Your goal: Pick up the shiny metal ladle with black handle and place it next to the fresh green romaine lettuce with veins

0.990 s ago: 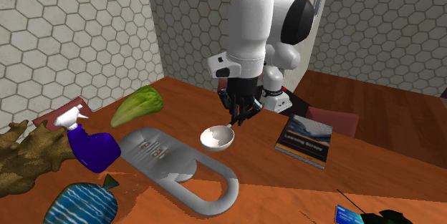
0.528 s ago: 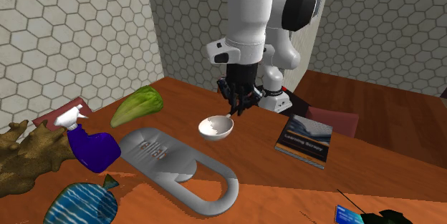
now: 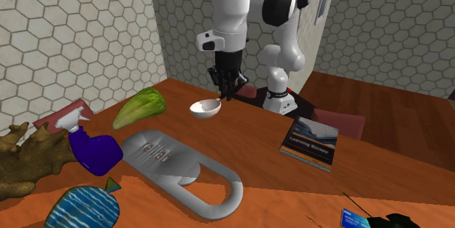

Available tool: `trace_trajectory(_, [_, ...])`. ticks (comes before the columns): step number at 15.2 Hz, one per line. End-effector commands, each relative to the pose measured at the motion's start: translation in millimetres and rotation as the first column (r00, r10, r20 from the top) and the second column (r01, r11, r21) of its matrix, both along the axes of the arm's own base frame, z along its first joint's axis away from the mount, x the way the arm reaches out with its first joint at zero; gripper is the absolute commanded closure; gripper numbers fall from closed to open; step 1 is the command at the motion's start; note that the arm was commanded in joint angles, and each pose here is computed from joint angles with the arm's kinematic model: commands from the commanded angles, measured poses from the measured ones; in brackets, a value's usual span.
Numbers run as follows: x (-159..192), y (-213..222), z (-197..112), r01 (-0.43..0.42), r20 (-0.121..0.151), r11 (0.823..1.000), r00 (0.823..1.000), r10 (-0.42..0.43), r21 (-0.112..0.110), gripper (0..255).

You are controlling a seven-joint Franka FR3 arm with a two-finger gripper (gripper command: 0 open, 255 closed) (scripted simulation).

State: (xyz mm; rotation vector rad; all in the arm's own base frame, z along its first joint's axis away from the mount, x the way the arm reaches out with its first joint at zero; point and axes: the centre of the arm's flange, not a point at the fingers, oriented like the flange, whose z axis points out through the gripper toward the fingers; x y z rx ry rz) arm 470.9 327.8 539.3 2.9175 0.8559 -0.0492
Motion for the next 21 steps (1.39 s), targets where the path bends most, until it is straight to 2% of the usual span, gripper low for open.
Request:
trace_trajectory(1, [1.5, -26.7, 1.1, -0.001, 0.0, 1.0, 1.0, 0.001, 0.0, 255])
trace_trajectory(21, [9.1, -294.3, 1.8, -0.001, 0.0, 1.0, 1.0, 0.001, 0.0, 255])
